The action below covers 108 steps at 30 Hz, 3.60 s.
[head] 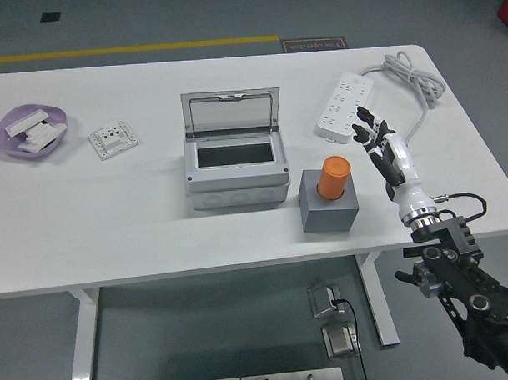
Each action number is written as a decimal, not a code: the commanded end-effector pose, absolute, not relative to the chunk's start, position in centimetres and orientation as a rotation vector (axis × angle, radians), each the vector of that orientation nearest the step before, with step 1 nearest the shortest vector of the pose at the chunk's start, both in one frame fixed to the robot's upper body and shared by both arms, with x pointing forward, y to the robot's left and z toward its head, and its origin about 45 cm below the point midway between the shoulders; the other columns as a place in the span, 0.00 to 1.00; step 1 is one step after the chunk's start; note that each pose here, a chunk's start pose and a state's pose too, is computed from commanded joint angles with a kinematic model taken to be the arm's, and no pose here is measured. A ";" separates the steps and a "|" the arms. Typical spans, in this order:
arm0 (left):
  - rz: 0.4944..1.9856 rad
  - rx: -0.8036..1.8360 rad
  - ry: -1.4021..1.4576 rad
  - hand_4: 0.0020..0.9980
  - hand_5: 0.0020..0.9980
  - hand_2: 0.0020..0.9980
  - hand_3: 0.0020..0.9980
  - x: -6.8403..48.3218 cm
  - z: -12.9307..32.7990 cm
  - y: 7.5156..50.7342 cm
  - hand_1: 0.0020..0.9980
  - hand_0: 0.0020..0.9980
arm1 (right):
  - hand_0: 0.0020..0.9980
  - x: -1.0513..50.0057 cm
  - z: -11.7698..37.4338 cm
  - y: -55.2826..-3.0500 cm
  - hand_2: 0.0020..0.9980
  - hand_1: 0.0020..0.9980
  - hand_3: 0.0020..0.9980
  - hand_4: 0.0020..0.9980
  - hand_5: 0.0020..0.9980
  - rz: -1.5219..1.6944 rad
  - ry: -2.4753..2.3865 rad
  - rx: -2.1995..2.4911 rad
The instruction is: Pick up the cylinder from the cube,place it in the box,flap close box
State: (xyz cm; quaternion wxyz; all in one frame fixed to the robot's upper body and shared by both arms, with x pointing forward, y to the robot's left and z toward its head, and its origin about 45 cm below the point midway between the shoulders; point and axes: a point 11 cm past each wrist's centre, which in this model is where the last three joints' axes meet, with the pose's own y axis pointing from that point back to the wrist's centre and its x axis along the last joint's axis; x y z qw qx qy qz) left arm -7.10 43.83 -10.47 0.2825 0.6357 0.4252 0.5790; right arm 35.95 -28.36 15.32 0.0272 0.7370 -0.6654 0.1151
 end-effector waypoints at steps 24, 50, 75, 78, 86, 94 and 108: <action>1.556 1.694 1.131 0.66 0.25 0.61 0.61 -6.6 -10.4 44.0 0.65 0.63 | 0.85 35.6 13.9 -28.1 0.93 0.88 0.99 0.98 0.40 0.326 -2.071 2.252; 1.535 1.680 1.112 0.66 0.25 0.61 0.61 -6.0 -10.7 43.5 0.65 0.63 | 0.84 34.7 12.3 -26.2 0.92 0.88 0.98 0.97 0.39 0.291 -1.968 2.281; 1.535 1.674 1.113 0.66 0.25 0.60 0.61 -5.8 -10.8 43.3 0.64 0.63 | 0.76 34.5 11.6 -24.9 0.74 0.74 0.83 0.52 0.00 0.258 -1.911 2.273; 1.536 1.672 1.113 0.65 0.25 0.60 0.61 -5.8 -10.8 43.3 0.65 0.63 | 0.73 34.5 11.6 -24.7 0.66 0.70 0.78 0.24 0.00 0.252 -1.907 2.277; 1.536 1.663 1.118 0.65 0.25 0.60 0.61 -5.8 -10.9 43.2 0.65 0.63 | 0.70 34.7 12.3 -24.5 0.56 0.59 0.61 0.00 0.00 0.278 -1.916 2.284; 1.526 1.659 1.124 0.65 0.25 0.61 0.61 -5.8 -10.9 43.0 0.65 0.63 | 0.43 35.2 13.4 -24.2 0.47 0.40 0.37 0.00 0.00 0.341 -1.923 2.295; 1.521 1.668 1.127 0.65 0.25 0.61 0.61 -6.1 -10.8 43.2 0.65 0.63 | 0.30 37.1 16.1 -21.5 0.46 0.39 0.35 0.00 0.00 0.568 -1.780 2.301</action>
